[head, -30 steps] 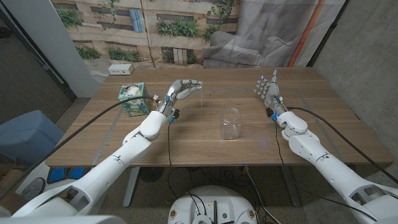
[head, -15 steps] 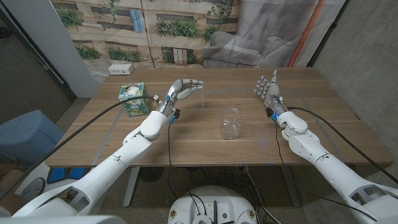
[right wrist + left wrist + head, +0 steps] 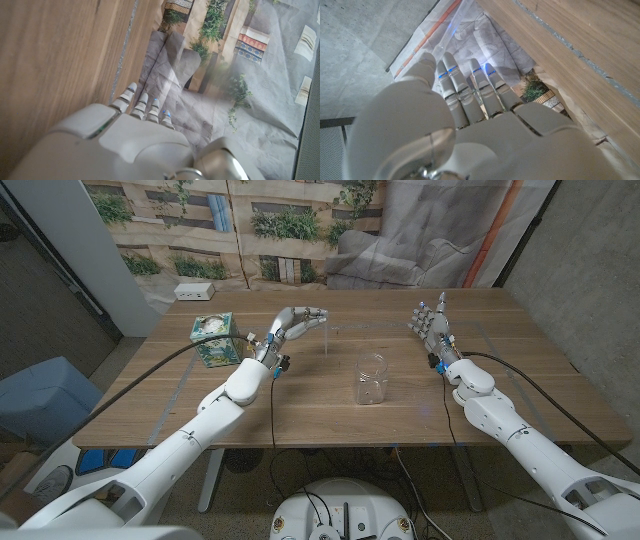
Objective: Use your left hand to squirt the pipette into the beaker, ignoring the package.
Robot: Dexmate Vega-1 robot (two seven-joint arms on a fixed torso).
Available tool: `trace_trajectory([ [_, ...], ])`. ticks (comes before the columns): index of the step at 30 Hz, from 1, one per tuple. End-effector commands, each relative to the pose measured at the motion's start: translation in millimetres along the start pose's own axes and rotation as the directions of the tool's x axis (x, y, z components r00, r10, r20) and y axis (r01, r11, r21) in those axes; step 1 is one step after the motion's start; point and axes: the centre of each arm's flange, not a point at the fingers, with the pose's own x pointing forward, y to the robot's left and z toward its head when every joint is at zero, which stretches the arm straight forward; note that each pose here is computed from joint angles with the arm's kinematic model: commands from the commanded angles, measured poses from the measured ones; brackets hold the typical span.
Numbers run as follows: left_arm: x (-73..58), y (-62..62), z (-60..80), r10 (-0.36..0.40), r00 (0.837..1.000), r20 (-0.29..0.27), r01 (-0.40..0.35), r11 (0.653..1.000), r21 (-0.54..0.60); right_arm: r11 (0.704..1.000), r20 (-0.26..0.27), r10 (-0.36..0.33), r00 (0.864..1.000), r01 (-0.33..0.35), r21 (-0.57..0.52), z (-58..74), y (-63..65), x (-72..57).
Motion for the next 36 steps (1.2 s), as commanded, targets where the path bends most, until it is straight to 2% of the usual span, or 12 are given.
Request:
trace_trajectory([
  [1, 5.2, 8.3, 14.1, -0.014, 0.999, 0.048, 0.012, 0.999, 0.048, 1.000, -0.001, 0.000, 1.000, 0.000, 0.000, -0.3, -0.3, -0.1],
  [7, 11.3, 16.3, 25.1, -0.063, 0.993, 0.095, 0.051, 0.991, 0.122, 1.000, -0.001, 0.000, 1.000, 0.000, 0.000, -0.2, -0.3, -0.3],
  [21, 14.8, 31.4, 39.4, -0.139, 0.981, 0.135, 0.096, 0.953, 0.288, 1.000, -0.001, 0.000, 1.000, 0.000, 0.000, -0.3, -0.3, -0.3],
  [31, 4.7, 34.2, 42.8, -0.185, 0.974, 0.133, 0.110, 0.893, 0.437, 1.000, -0.001, 0.000, 1.000, 0.000, 0.000, -0.3, -0.3, -0.1],
  [36, -3.2, 37.8, 36.0, -0.193, 0.975, 0.108, 0.127, 0.887, 0.444, 1.000, -0.001, 0.000, 1.000, 0.000, 0.000, -0.1, -0.4, -0.1],
])
